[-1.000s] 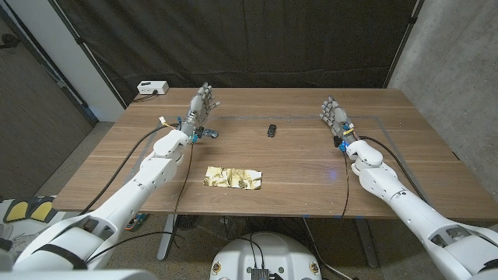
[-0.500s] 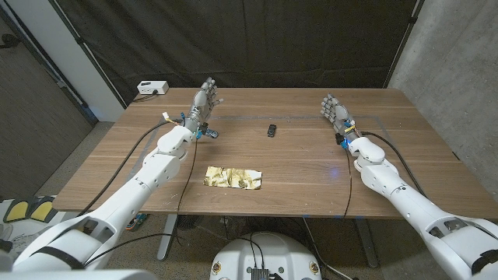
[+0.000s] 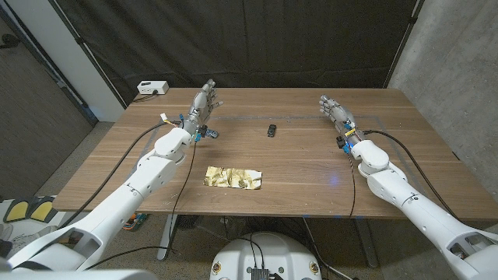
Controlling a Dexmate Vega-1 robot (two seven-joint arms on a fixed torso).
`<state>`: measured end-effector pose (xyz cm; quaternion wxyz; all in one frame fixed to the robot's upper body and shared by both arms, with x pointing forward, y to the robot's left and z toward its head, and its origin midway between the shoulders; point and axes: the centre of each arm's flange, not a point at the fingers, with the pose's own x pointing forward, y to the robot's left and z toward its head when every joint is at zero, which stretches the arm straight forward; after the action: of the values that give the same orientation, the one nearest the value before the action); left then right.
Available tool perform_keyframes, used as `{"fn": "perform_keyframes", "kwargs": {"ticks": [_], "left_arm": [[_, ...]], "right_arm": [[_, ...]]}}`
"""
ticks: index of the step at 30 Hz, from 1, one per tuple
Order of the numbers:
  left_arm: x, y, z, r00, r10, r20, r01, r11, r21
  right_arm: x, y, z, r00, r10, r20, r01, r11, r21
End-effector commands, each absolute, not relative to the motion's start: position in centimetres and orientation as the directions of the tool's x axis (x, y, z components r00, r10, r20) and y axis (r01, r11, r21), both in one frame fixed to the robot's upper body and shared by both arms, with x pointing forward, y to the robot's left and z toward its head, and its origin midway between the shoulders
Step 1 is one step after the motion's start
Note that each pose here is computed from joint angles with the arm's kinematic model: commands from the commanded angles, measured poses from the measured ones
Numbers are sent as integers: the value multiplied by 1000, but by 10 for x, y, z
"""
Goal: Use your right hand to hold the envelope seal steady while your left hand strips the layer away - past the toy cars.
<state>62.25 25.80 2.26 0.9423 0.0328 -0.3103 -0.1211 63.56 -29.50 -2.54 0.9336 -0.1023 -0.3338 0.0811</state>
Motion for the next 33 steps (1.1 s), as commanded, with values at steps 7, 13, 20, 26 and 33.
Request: {"fn": "perform_keyframes", "kwargs": {"ticks": [7,13,20,26,33], "left_arm": [[596,272,19,803,-292,519,215,955,205],[589,280,16,810,-301,503,219,951,217],[579,290,11,827,-304,472,215,948,234],[569,299,7,838,-303,454,207,946,249],[557,307,2,831,-303,467,194,944,268]], "right_arm": [[593,-262,-30,714,337,614,2,876,-483],[580,-251,-33,701,364,613,28,845,-534],[568,-240,-39,690,376,619,64,820,-569],[555,-231,-45,676,379,631,111,795,-597],[540,-223,-51,663,386,641,171,756,-632]]}}
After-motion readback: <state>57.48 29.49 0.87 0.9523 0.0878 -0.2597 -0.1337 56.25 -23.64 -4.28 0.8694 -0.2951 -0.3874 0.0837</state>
